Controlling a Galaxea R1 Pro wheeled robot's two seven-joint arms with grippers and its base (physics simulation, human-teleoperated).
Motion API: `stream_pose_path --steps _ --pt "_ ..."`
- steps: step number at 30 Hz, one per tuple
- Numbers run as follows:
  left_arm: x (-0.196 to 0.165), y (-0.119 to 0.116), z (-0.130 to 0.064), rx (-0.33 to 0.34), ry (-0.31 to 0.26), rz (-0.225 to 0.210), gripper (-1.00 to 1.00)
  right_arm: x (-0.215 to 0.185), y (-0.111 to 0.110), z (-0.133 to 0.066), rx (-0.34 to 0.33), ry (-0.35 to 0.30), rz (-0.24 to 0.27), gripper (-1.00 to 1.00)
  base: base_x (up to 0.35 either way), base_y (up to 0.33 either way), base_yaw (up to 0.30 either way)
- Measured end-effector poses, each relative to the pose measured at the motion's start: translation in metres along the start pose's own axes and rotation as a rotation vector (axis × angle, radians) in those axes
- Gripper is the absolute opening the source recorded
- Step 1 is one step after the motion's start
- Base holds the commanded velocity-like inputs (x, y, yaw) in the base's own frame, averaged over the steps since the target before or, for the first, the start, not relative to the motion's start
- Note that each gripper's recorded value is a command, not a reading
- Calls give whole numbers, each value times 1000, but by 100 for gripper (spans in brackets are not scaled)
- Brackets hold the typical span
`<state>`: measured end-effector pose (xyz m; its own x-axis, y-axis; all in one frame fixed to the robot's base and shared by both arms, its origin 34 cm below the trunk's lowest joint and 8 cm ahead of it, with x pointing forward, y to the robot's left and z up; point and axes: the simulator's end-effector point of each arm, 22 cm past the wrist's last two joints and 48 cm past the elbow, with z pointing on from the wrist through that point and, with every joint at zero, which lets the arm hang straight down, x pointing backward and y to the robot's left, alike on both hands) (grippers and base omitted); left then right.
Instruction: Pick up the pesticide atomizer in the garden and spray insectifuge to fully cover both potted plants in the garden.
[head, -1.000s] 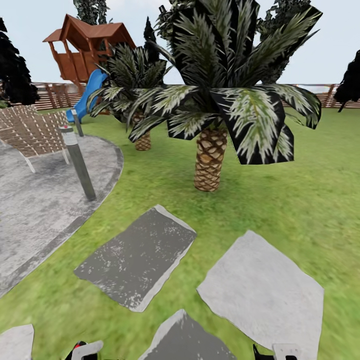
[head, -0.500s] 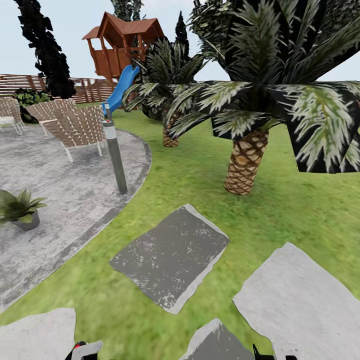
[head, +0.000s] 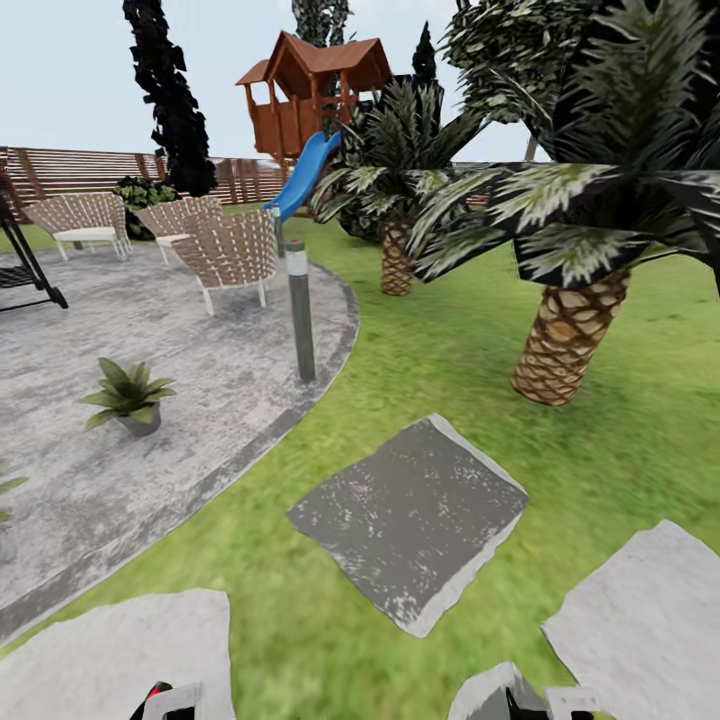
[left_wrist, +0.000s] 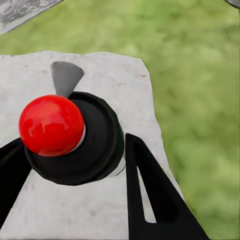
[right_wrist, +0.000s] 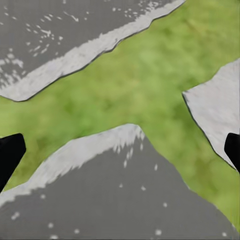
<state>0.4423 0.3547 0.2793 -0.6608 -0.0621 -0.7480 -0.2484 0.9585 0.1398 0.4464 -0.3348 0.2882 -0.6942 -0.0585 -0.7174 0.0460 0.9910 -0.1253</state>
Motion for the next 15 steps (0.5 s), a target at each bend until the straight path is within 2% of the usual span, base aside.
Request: stream_pose_path --steps 15 --pt "0 1 0 -1 0 1 -100 0 0 0 0 0 0 100 0 306 279"
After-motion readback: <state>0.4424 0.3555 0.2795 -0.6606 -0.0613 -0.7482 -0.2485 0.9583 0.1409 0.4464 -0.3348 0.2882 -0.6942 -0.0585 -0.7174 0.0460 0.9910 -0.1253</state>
